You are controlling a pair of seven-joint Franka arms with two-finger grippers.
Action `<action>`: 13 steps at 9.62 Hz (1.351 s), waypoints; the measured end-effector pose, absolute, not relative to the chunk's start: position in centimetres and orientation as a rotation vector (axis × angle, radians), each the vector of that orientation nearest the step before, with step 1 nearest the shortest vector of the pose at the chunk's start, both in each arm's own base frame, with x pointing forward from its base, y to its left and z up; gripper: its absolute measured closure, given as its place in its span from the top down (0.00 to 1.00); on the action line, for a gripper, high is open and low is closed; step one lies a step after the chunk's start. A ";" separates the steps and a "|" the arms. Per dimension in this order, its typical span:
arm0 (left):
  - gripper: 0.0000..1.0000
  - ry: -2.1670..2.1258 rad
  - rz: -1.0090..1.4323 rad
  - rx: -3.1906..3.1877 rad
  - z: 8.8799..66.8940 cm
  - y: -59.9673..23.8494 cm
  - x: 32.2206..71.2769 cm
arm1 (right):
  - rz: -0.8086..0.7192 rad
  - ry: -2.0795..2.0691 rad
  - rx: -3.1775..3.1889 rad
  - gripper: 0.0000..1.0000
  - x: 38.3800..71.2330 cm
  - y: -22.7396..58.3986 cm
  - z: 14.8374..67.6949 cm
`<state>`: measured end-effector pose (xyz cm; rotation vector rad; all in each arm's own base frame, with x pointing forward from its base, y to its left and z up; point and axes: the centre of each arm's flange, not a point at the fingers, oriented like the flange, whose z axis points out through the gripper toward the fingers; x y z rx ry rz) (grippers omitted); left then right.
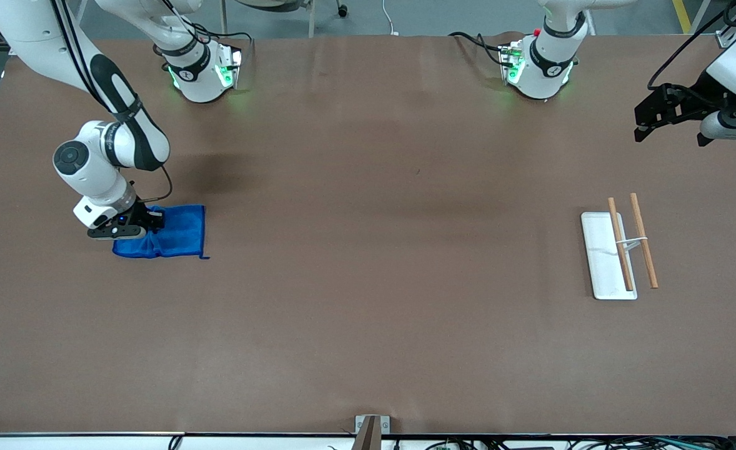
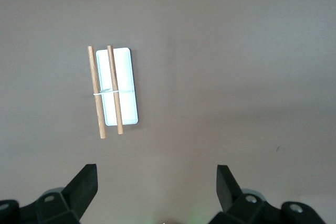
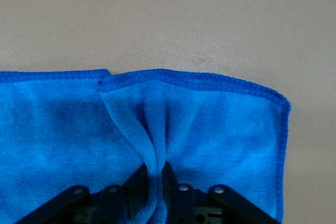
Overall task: Right arm passes towel to left arm to hang
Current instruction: 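Lift the towel with the right gripper while the left gripper approaches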
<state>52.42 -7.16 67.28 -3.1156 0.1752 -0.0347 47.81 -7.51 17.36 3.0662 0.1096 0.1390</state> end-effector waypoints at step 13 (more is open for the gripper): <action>1.00 0.041 0.292 -3.610 58.7 -5.5 57.6 | -0.018 -0.091 3.474 0.07 58.6 12.5 44.7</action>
